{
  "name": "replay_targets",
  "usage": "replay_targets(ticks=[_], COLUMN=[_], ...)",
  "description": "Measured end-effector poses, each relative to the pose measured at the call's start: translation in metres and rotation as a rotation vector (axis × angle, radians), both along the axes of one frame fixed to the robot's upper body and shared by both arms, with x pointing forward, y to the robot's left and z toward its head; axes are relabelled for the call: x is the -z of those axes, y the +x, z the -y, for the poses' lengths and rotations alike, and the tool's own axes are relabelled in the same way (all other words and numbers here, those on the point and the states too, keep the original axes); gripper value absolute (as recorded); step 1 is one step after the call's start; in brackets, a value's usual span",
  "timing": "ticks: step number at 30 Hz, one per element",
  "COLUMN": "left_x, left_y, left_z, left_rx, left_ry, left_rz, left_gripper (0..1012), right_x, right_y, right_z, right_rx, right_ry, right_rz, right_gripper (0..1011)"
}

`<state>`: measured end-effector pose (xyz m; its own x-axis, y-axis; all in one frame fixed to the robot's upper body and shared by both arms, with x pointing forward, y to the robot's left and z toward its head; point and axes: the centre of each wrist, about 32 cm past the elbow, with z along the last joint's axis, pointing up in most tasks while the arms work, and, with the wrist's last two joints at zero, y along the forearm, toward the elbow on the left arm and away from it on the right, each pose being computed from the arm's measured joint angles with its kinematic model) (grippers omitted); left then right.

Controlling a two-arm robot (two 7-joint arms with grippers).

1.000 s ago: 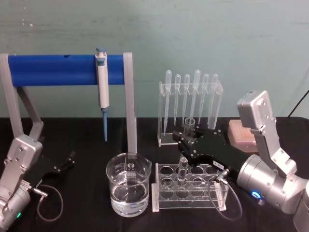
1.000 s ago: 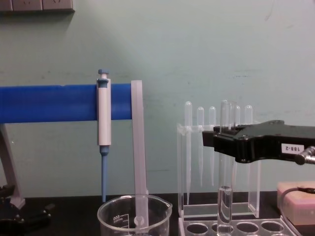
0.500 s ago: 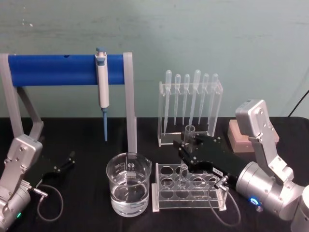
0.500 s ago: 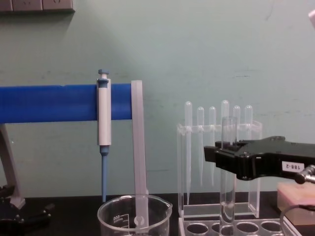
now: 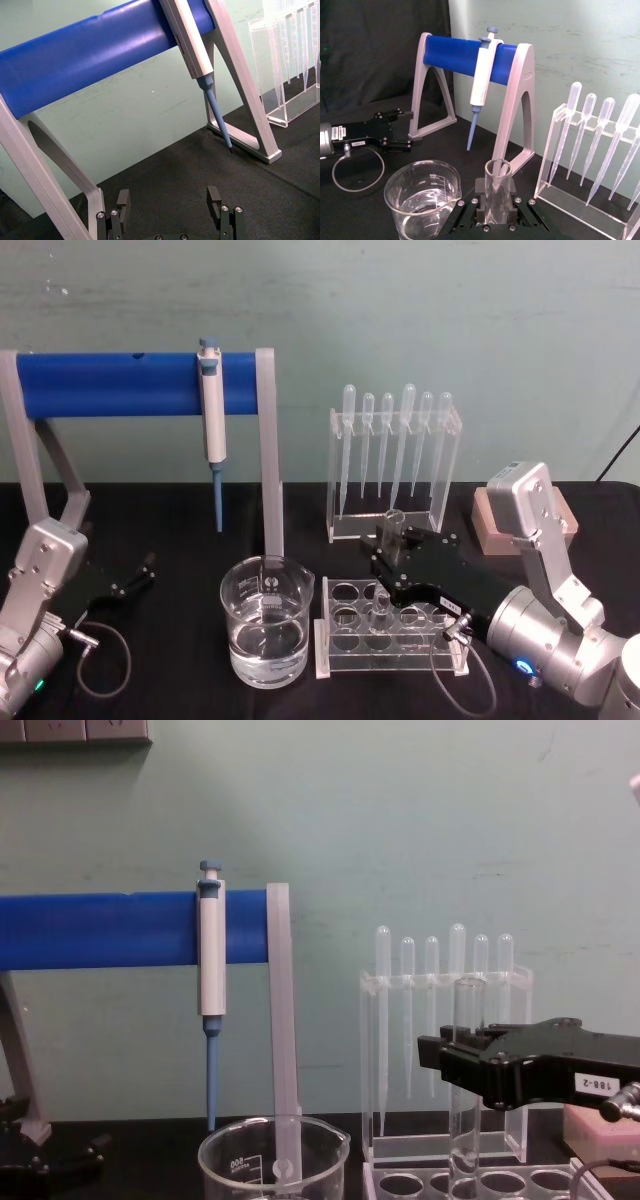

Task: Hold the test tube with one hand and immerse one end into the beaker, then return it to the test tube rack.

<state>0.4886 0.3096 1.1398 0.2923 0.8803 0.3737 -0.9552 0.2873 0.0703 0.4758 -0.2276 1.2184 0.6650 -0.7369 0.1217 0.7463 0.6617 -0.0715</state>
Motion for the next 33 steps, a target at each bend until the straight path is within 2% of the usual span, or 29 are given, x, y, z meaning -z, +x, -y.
replay_targets(ticks=[33], left_x=[0.0000], left_y=[0.0000], left_z=[0.0000], left_rx=[0.000], left_ry=[0.000], left_rz=[0.000], left_gripper=[1000], right_x=[0.018], right_y=[-0.001], right_z=[0.001], right_rx=[0.006], right_ry=[0.000], right_rz=[-0.026], right_gripper=[224])
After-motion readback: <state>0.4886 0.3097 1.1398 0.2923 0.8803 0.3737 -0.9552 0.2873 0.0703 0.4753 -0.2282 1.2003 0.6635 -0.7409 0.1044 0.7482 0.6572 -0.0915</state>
